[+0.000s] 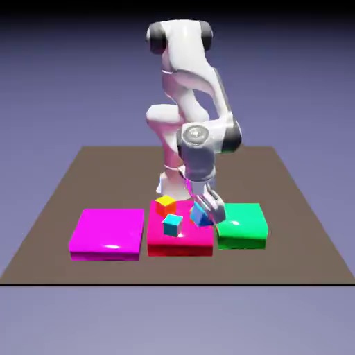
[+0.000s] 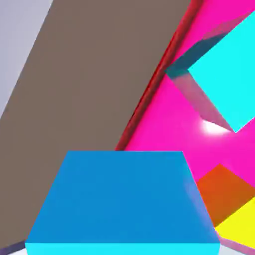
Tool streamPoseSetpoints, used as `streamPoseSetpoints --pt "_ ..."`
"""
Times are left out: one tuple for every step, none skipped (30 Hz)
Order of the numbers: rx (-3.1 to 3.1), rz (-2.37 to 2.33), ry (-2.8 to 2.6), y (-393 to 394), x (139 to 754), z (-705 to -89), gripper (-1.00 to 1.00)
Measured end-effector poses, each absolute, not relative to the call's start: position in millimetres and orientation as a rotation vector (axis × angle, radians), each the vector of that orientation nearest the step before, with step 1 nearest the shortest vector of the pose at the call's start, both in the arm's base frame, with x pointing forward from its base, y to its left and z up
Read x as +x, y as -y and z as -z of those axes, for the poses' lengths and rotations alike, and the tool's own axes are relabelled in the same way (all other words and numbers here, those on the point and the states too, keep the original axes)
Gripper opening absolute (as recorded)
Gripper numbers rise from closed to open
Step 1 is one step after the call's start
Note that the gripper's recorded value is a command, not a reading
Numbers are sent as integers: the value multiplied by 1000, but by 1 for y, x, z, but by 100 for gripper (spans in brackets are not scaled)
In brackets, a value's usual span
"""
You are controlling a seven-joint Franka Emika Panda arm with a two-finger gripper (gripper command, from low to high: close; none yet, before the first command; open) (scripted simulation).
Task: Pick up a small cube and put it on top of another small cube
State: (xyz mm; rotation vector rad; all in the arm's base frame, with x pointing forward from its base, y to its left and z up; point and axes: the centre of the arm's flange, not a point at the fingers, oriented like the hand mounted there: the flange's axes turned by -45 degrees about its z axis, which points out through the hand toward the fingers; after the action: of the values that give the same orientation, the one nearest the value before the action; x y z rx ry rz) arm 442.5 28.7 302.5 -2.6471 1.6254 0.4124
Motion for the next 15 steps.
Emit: streamPoseSetpoints --pt "-2644 -423 -1616 -16 433 -307 -100" --pt "-2635 -433 -1608 -3 423 -312 -100" --pt "-2622 -443 -1602 11 413 -316 -100" --pt "-2606 -453 -1594 24 403 -321 -100" --pt "-2589 -462 -1582 36 391 -325 -100" --pt "-2570 -470 -1568 47 380 -329 -100" --pt "-2549 -477 -1551 57 368 -332 -100" --pt "-2527 -483 -1531 66 356 -335 -100" --pt "-2503 -487 -1508 74 344 -338 -100" --pt "-2479 -489 -1482 81 332 -340 -100" --pt "-2458 -497 -1516 93 322 -332 -100" --pt "-2458 -497 -1516 93 322 -332 -100" --pt "-2457 -497 -1514 89 321 -318 -100" --pt "-2456 -497 -1513 86 320 -305 -100" --pt "-2456 -497 -1513 82 319 -292 -100"
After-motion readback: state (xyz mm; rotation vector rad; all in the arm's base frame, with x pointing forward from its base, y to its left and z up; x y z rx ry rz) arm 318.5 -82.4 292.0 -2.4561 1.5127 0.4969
